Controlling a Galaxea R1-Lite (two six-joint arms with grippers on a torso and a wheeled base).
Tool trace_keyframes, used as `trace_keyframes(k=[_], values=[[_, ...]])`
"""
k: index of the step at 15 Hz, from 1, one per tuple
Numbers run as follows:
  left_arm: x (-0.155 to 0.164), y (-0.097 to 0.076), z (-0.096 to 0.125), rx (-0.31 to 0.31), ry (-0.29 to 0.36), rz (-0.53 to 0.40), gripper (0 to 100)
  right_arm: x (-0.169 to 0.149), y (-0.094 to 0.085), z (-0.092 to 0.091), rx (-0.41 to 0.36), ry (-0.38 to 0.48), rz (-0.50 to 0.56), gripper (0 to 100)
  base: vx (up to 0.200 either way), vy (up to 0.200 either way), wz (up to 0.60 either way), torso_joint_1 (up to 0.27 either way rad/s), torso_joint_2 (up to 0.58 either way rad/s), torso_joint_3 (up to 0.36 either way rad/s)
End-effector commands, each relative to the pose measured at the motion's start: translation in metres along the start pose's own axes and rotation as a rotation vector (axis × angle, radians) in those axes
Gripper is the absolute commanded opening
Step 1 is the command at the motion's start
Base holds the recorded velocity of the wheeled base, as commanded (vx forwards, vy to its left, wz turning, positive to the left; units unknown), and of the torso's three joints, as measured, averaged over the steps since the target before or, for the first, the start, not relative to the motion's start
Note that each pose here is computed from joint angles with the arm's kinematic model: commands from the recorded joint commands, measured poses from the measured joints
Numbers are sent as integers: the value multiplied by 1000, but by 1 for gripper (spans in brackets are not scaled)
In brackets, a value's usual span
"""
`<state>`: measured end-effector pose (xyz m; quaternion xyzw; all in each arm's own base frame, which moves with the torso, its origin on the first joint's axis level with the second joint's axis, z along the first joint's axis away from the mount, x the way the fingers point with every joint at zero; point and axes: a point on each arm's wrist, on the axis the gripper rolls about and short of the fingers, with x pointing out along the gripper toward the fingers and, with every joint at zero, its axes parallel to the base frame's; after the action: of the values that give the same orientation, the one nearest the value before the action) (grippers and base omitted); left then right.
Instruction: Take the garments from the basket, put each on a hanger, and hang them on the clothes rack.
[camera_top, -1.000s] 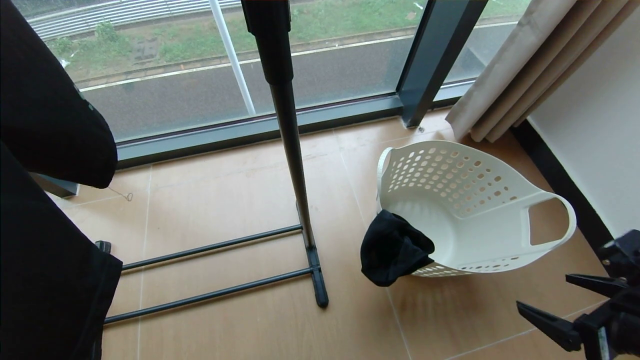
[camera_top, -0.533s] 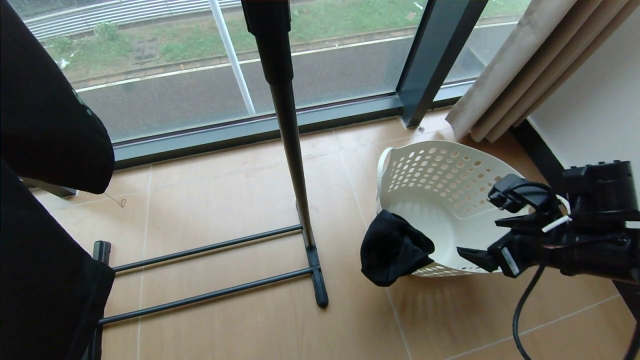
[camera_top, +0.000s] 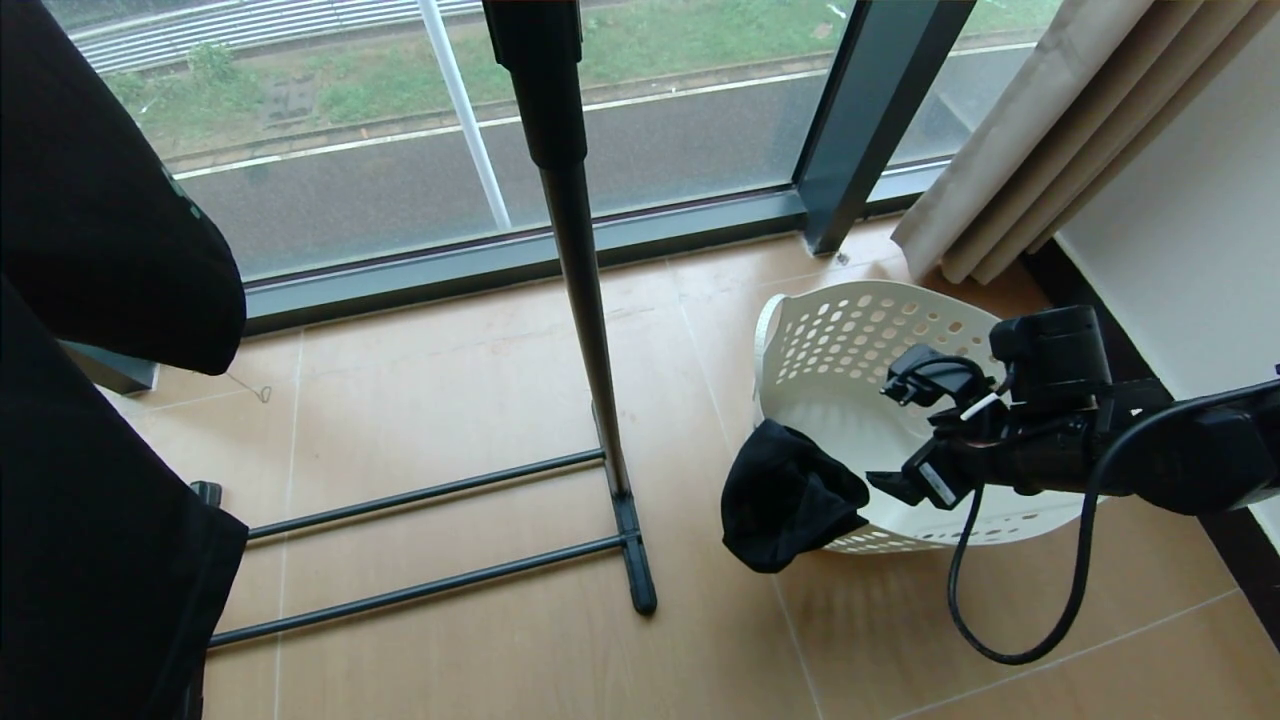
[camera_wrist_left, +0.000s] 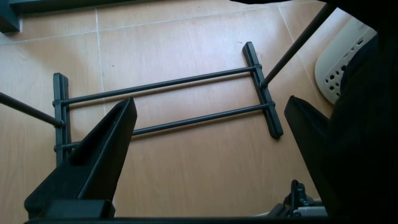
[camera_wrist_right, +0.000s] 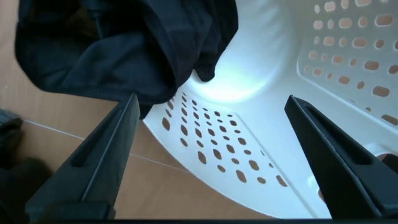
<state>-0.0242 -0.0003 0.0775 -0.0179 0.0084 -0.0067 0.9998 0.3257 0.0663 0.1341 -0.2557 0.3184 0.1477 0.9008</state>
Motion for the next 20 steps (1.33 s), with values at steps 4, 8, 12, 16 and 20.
trace_keyframes(k=[4,8,12,16,20], values=[[0,0,0,-1,-1,0,100,27,4,-2,-20,45,16,100,0,0,0,0,0,0],[0,0,0,-1,0,0,100,38,4,0,-24,49,20,100,0,0,0,0,0,0],[0,0,0,-1,0,-2,100,51,3,2,-24,52,21,100,0,0,0,0,0,0],[0,0,0,-1,0,0,100,60,3,3,-24,58,23,100,0,0,0,0,0,0],[0,0,0,-1,0,0,100,69,2,5,-23,64,3,100,0,0,0,0,0,0]])
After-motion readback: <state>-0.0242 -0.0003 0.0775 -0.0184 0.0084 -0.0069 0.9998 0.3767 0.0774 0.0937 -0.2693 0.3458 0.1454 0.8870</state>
